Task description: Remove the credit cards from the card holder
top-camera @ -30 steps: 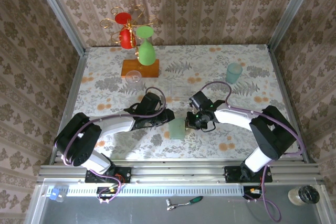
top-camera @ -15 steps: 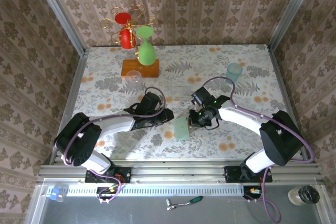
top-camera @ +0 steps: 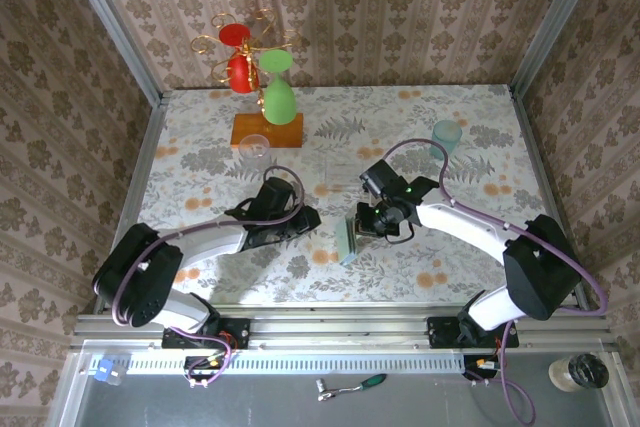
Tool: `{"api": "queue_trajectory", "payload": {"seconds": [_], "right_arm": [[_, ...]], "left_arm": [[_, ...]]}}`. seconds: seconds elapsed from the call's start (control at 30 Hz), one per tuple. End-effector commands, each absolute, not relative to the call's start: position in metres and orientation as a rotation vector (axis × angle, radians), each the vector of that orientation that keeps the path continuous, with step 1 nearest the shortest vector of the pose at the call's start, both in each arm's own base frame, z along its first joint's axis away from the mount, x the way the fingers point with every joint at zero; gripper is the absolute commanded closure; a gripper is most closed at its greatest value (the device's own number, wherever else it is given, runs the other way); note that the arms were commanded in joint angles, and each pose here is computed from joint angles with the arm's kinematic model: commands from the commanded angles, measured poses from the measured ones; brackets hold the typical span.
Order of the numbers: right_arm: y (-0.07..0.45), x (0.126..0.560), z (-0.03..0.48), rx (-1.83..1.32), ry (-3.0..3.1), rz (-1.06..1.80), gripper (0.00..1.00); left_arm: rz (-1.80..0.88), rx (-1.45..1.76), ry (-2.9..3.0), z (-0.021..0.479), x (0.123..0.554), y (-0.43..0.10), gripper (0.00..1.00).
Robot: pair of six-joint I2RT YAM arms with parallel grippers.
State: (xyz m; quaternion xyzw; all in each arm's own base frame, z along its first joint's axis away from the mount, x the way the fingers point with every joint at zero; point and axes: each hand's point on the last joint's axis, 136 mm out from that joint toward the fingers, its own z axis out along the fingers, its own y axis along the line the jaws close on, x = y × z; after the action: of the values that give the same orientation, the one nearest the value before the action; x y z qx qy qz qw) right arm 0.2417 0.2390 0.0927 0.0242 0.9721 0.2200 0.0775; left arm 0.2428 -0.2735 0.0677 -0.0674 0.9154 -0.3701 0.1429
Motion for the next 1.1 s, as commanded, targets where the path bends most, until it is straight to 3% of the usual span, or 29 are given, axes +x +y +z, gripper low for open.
{"api": "queue_trajectory", "payload": {"seconds": [0.0, 0.37, 0.63, 1.07], "right_arm": [[0.245, 0.250, 0.114, 0.112, 2.851, 0.656, 1.00], [0.250, 0.260, 0.123, 0.120, 2.811, 0.621, 1.00], [0.217, 0.254, 0.107, 0.119, 2.848, 0.435, 1.00], [0.165, 0.241, 0.059, 0.187, 2.928, 0.246, 1.00]], "left_arm": [[-1.039, -0.182, 2.631, 0.069, 0.242, -0.263, 0.77], [-1.023, -0.180, 2.626, 0.076, 0.242, -0.254, 0.77], [-1.053, -0.090, 2.694, 0.064, 0.235, -0.280, 0.81], [-1.086, -0.061, 2.741, 0.047, 0.227, -0.297, 1.00]]}}
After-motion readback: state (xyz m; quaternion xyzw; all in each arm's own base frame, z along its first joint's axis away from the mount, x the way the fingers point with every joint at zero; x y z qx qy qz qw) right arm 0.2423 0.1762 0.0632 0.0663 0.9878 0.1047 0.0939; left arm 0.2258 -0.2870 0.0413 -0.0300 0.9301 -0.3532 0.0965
